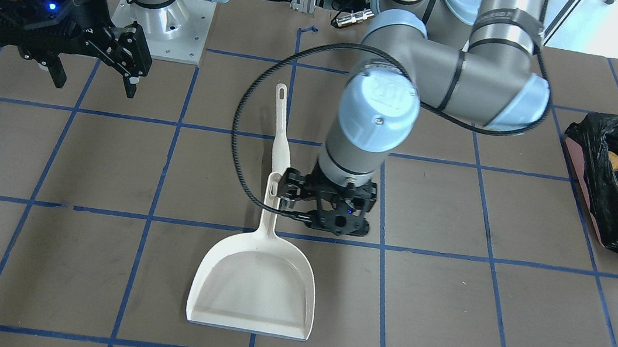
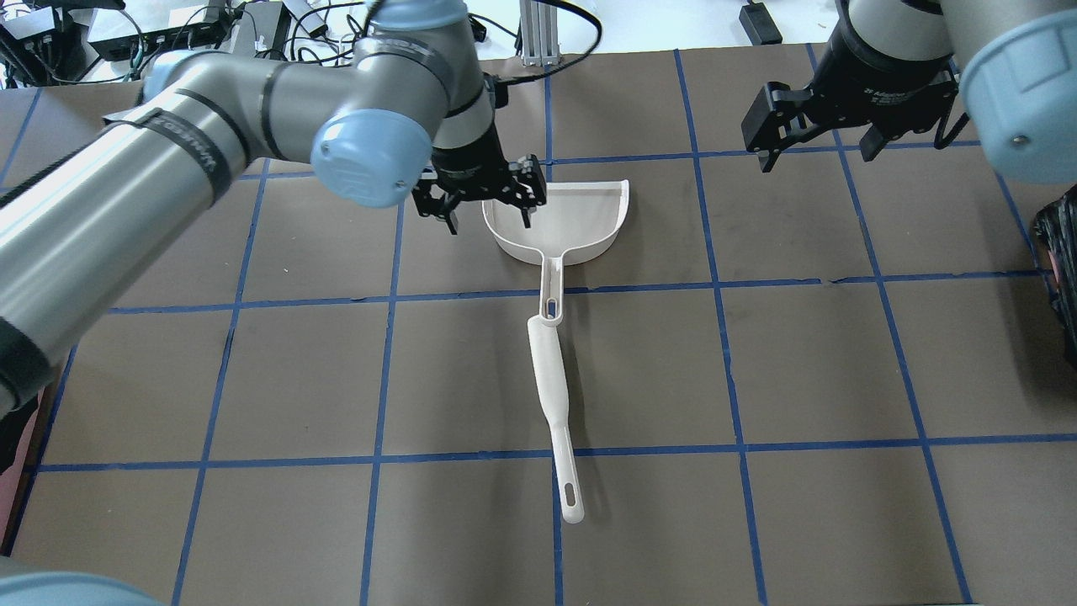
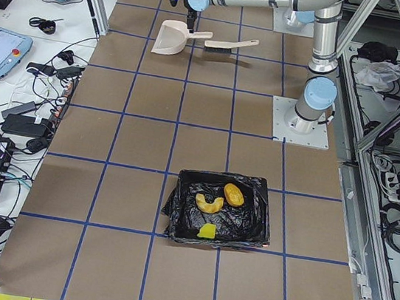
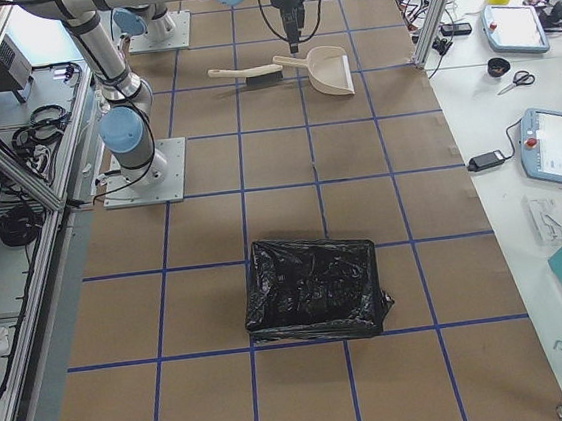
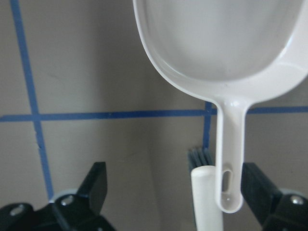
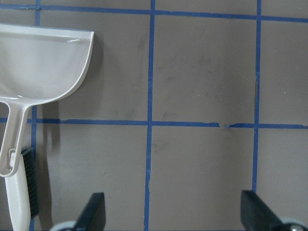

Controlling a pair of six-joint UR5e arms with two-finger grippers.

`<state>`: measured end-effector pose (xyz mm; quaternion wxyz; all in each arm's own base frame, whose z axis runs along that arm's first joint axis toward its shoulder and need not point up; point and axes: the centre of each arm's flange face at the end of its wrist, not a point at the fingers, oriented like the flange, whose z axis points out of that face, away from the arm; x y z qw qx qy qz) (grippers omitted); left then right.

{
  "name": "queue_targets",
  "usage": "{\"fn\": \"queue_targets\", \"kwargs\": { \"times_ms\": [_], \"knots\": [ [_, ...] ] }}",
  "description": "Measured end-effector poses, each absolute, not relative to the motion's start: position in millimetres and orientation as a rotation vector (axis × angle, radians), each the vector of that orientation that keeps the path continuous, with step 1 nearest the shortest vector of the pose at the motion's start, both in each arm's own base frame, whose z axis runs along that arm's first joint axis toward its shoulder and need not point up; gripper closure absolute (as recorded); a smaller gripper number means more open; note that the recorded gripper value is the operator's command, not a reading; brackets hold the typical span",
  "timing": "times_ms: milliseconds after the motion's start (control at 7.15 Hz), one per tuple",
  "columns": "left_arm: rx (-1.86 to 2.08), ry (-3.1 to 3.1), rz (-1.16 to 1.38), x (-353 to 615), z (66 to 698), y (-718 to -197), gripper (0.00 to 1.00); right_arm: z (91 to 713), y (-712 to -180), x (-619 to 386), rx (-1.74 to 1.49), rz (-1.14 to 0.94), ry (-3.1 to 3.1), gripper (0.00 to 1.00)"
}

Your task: Sweep and dump trash in nearest bin

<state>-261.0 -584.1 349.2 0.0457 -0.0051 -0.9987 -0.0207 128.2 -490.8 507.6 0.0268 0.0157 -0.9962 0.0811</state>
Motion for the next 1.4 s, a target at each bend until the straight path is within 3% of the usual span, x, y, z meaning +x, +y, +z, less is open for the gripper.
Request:
{"fn": "queue_targets", "kwargs": {
  "times_ms": [280, 560, 979, 1399],
  "knots": [
    [-0.103, -3.093, 0.01, -160, 404, -593, 0.0, 507, -492, 143, 0.01, 0.296, -3.079, 0.0],
    [-0.21, -3.215, -0.012, -89, 458, -565, 0.0, 505, -488, 161, -0.029, 0.302, -3.081, 0.0],
    [-0.123, -3.205, 0.021, -87, 500, -510, 0.0, 515, -487, 165, -0.036, 0.326, -3.089, 0.0],
    [-0.022, -3.144, 0.015, -105, 497, -494, 0.0, 525, -489, 167, -0.041, 0.348, -3.092, 0.0]
  ]
}}
